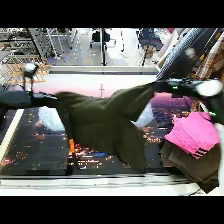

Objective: Fold the clothes and pants, and hang the long-sleeved shirts on hangers.

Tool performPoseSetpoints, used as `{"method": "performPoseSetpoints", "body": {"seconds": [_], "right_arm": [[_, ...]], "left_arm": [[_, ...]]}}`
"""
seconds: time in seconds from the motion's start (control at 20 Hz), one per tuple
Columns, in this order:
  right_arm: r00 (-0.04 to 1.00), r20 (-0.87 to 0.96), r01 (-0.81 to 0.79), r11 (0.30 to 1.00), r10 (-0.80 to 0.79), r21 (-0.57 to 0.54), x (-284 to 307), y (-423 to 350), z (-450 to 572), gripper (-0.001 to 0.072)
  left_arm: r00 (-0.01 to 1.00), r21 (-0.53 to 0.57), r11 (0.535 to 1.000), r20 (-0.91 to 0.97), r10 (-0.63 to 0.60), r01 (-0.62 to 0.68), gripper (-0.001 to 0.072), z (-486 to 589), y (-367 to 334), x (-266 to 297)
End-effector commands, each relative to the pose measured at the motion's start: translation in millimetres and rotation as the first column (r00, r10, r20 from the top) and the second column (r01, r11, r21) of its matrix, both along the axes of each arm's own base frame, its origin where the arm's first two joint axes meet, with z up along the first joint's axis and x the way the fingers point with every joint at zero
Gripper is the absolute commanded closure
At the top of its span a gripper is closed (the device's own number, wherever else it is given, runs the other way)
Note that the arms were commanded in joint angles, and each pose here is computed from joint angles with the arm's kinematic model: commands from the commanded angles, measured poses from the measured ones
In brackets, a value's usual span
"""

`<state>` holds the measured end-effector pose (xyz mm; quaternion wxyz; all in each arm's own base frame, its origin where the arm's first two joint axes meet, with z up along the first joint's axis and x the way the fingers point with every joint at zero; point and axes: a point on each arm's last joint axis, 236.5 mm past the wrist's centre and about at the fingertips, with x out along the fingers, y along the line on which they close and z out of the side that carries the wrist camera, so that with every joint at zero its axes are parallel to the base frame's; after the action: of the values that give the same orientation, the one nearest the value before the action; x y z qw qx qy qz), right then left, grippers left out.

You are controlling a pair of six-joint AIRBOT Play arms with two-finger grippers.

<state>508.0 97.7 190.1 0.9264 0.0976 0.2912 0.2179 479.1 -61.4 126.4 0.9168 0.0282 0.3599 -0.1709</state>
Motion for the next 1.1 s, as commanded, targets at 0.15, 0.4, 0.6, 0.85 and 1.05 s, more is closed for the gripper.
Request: {"method": "performPoseSetpoints", "body": {"seconds": [0.15,0.4,0.6,0.85,1.05], "right_arm": [[0.970,-0.234,-0.054,0.996,0.070,0.077,32,40,-121,0.0184],[0.921,-0.338,-0.184,0.981,0.196,0.066,-20,51,-108,0.0199],[0.915,-0.334,-0.214,0.974,0.226,0.074,-44,55,-76,0.0199],[0.911,-0.342,-0.228,0.973,0.230,0.047,-75,51,-46,0.0199],[0.940,-0.282,-0.210,0.977,0.193,-0.031,-85,38,-21,0.0199]], "left_arm": [[0.965,0.181,0.982,-0.248,0.088,-0.043,0.0001,-133,56,16],[0.919,0.592,0.806,-0.320,0.230,0.004,0.0145,-109,116,-33],[0.939,0.649,0.760,-0.276,0.206,0.024,0.0145,-94,113,-29],[0.933,0.650,0.759,-0.296,0.207,0.037,0.0145,-103,114,-28],[0.926,0.650,0.758,-0.314,0.208,0.051,0.0145,-112,114,-28]]}}
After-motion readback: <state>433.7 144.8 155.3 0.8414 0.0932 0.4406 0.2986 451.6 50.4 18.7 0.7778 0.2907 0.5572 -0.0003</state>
